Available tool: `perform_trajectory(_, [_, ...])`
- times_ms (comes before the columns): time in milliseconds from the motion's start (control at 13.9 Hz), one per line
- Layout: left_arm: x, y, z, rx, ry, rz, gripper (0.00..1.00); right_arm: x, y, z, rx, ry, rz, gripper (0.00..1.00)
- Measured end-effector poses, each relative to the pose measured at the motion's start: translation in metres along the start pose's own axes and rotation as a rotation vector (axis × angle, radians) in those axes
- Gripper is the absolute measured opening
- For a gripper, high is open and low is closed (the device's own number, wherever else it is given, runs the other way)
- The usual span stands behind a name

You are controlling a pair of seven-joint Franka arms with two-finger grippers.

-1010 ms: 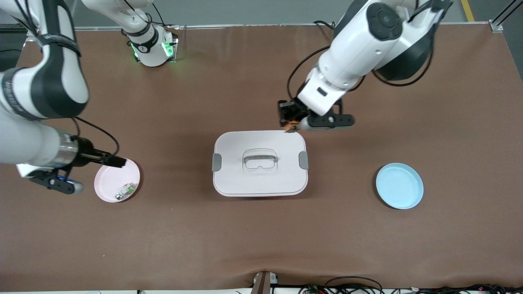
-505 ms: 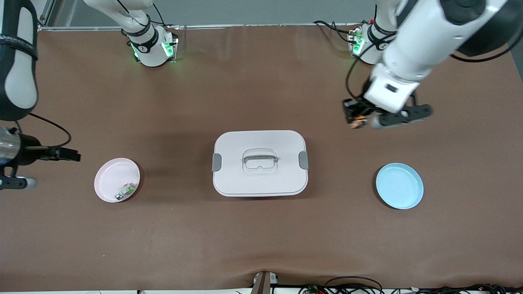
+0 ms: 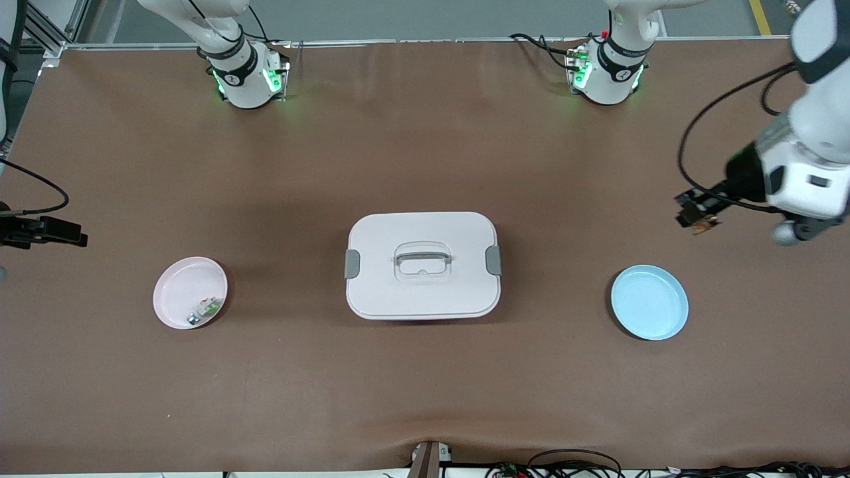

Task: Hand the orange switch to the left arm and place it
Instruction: 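Carry the switch with the left gripper toward the blue plate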

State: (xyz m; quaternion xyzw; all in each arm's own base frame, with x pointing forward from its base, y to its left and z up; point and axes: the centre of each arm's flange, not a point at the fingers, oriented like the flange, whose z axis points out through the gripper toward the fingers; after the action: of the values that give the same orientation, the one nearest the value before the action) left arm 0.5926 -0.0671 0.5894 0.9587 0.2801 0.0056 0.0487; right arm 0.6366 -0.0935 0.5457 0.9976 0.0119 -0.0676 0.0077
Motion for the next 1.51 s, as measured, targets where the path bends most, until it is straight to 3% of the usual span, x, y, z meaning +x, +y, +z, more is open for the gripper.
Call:
perform_trajectory(144, [0.018,-0.020,-0.001,-0.010,0.015,-0.122,0.35,-0.003,0.014,-0.001,0.005,0.001,0.022,1.00])
perform_trajectory(433, [0.057,-0.059,0.010,-0.026,0.025,-0.439,0.35,-0.014,0.035,-0.031,0.004,0.059,0.056,1.00])
perform_trajectory(649, [0.079,-0.061,0.048,-0.014,0.026,-0.639,0.35,-0.023,0.033,-0.054,-0.004,0.095,0.055,1.00])
perform_trajectory(793, [0.092,-0.058,0.081,0.024,0.044,-0.745,0.35,-0.030,0.032,-0.060,-0.001,0.086,0.055,1.00])
perform_trajectory(1154, [0.113,-0.050,0.151,0.056,0.062,-0.896,0.35,-0.033,0.018,-0.065,0.008,0.076,0.029,1.00])
perform_trajectory(1514, [0.096,-0.053,0.234,0.003,0.117,-0.891,0.35,-0.044,0.001,-0.075,0.037,0.062,0.000,1.00])
